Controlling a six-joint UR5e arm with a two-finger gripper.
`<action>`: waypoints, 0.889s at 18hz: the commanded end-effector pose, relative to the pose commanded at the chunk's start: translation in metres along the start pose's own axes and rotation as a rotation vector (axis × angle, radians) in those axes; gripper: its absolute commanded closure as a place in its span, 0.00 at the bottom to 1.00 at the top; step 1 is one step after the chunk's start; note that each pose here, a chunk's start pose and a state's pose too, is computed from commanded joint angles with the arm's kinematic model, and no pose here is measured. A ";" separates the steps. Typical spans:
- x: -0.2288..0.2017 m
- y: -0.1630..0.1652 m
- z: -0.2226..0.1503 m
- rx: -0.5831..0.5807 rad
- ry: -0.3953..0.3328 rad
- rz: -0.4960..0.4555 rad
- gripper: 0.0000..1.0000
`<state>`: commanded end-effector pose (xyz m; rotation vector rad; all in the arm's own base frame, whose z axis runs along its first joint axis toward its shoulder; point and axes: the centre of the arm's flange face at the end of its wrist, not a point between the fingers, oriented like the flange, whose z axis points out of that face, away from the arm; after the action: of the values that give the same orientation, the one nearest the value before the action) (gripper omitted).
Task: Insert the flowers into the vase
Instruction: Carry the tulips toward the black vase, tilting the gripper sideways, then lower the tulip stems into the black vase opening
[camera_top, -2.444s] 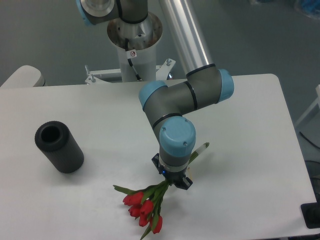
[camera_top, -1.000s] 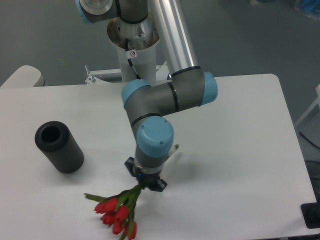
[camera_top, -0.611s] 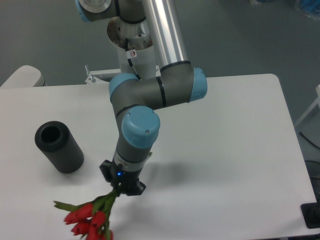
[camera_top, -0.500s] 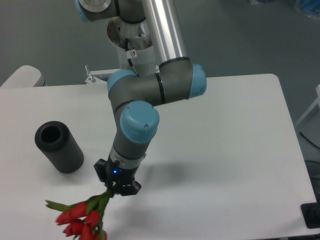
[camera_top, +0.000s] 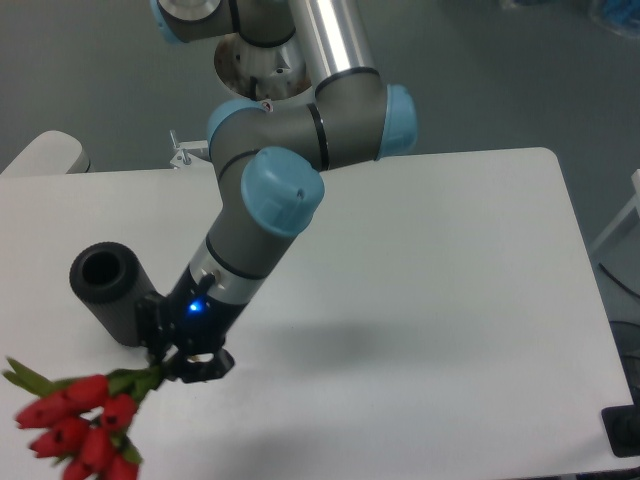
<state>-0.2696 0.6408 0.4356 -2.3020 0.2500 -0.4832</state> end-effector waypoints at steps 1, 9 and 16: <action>0.005 -0.003 -0.005 0.027 0.017 0.008 1.00; 0.044 -0.018 -0.025 0.165 0.141 0.024 1.00; 0.072 -0.001 -0.028 0.211 0.183 0.042 0.99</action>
<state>-0.2152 0.6007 0.4733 -2.0462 0.3198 -0.6674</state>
